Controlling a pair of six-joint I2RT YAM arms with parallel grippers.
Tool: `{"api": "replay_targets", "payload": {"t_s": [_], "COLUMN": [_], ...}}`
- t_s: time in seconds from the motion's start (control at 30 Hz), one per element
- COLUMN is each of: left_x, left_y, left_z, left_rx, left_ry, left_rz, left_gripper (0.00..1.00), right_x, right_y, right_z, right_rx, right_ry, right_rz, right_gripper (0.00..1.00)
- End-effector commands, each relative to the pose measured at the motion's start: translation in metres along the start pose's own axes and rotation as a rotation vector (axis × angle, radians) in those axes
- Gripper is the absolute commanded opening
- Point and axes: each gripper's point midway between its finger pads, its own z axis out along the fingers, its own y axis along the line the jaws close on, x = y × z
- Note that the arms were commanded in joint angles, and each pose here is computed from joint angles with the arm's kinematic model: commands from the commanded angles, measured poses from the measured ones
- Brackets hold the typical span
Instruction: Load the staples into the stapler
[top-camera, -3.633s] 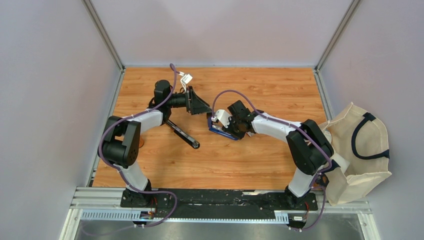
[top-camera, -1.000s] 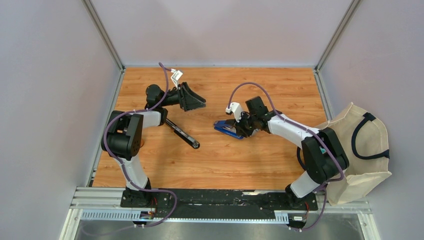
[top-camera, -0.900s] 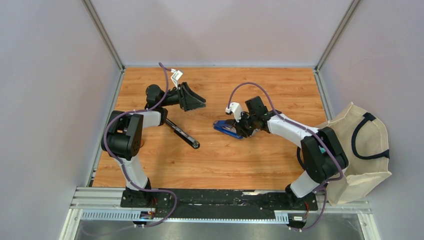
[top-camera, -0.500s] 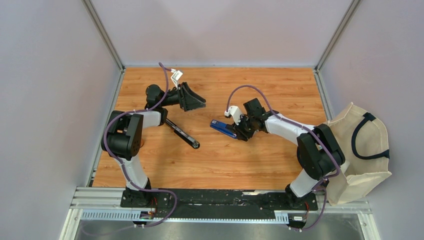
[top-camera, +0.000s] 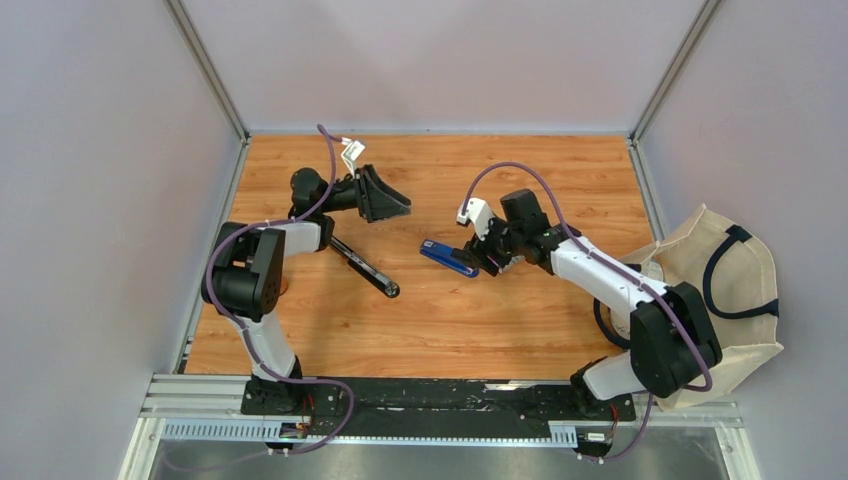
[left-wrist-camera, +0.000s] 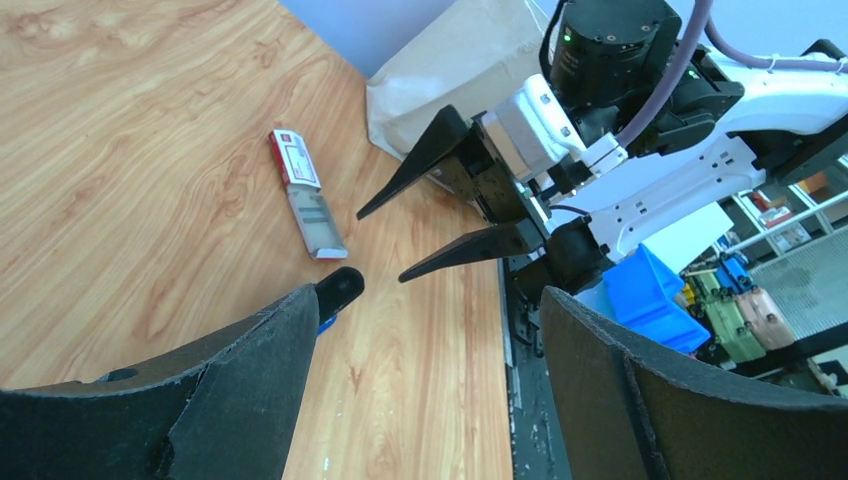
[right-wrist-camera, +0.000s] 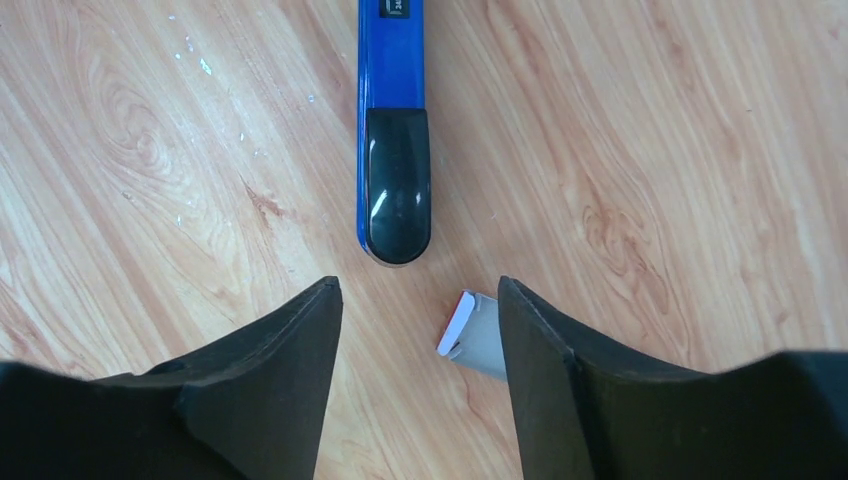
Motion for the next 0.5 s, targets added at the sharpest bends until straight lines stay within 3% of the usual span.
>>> {"api": "replay_targets", "payload": {"t_s": [0.0, 0.07, 0.1, 0.13, 0.2, 0.3, 0.47], "left_x": [-0.037, -0.047, -0.044, -0.045, -0.037, -0.041, -0.027], "left_y": [-0.022, -0.013, 0.001, 0.015, 0.021, 0.02, 0.031], "left_z": [-0.012, -0.022, -0.032, -0.045, -0.061, -0.069, -0.09], "left_rx": [-0.02, -0.139, -0.275, -0.451, -0.611, -0.609, -0.702], "left_ry": [-0.023, -0.021, 0.011, 0.086, 0.225, 0.214, 0.299], "left_rz": [0.186, 0.253, 0.255, 0.357, 0.443, 0.415, 0.378], "left_gripper": [0.89, 0.89, 0.89, 0.89, 0.9, 0.9, 0.91], "right_x": [-0.013, -0.014, -0.015, -0.016, -0.018, -0.023, -0.041], "right_y": [-0.008, -0.008, -0.007, -0.007, -0.005, 0.001, 0.017], "right_z": [-0.008, -0.009, -0.009, -0.009, -0.009, -0.01, -0.015], "right_rx": [0.053, 0.054, 0.053, 0.053, 0.044, 0.015, -0.004], "right_ry": [-0.06, -0.068, -0.069, -0.076, -0.085, -0.105, -0.154], "right_rz": [-0.045, -0.046, -0.043, -0.042, -0.036, -0.031, -0.052], "right_gripper": [0.64, 0.64, 0.65, 0.65, 0.65, 0.67, 0.67]}}
